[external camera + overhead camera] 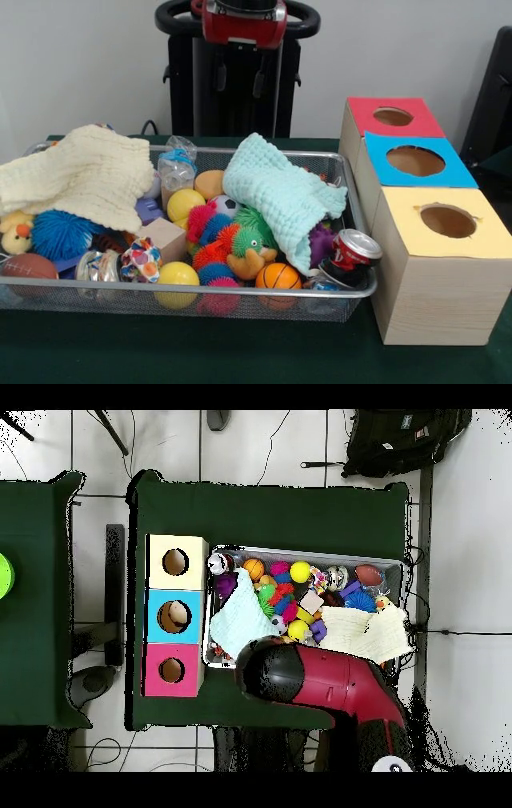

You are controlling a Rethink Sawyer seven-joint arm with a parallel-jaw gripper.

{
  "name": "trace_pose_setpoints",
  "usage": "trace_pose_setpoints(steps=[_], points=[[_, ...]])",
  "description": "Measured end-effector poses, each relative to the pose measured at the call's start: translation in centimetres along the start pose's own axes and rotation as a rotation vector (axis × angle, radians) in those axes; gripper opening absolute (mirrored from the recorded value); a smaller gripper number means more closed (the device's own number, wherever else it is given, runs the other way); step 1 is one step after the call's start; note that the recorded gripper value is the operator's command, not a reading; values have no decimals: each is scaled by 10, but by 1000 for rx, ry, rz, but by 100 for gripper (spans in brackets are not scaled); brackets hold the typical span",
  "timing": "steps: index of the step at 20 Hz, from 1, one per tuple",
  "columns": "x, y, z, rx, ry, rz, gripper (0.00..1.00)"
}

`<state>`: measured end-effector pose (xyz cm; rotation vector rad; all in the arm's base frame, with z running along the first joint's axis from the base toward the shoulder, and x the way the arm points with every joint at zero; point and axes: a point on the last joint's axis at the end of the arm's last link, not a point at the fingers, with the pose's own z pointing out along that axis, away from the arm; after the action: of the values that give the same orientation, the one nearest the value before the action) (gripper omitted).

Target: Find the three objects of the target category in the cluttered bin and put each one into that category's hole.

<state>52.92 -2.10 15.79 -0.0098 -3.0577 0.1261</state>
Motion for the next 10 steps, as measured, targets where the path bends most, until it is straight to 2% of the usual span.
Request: trace_pose_setpoints(steps=[10], points=[[-11, -16, 15, -14, 10, 18, 100]])
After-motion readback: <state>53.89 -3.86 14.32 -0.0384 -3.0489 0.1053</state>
